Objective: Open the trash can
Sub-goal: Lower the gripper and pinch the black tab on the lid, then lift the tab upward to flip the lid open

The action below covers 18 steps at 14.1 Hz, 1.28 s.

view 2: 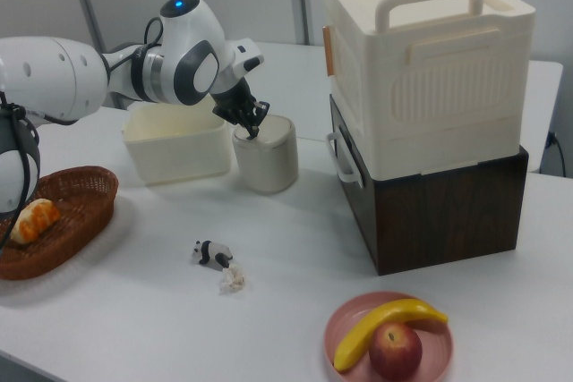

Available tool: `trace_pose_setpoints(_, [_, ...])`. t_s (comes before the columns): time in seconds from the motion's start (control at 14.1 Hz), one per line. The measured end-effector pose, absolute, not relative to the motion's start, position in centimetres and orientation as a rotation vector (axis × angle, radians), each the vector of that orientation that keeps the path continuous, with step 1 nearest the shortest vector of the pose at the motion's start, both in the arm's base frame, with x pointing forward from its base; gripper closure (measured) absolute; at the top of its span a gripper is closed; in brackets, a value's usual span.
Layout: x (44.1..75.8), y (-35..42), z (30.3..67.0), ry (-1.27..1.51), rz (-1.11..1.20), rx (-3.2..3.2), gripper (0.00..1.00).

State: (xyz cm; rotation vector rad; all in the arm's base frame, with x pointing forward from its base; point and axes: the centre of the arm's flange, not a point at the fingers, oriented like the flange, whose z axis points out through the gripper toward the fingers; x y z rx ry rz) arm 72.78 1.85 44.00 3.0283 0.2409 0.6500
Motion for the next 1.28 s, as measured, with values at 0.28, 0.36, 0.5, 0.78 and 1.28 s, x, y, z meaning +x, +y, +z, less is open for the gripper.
trace_pose_setpoints(0.28, [72.9, 2.5, 43.4, 0.28, 0.633, 3.007, 0.99])
trace_pose_setpoints(0.36, [72.9, 2.6, 43.4, 0.285, 0.632, 3.003, 0.99])
trace_pose_setpoints(0.5, [72.9, 2.7, 43.4, 0.296, 0.631, 2.994, 0.99])
trace_pose_setpoints(0.78, [72.9, 2.9, 43.2, 0.318, 0.624, 2.977, 0.99])
trace_pose_setpoints(1.28, [73.0, 2.7, 45.0, 0.278, 0.67, 2.969, 0.98])
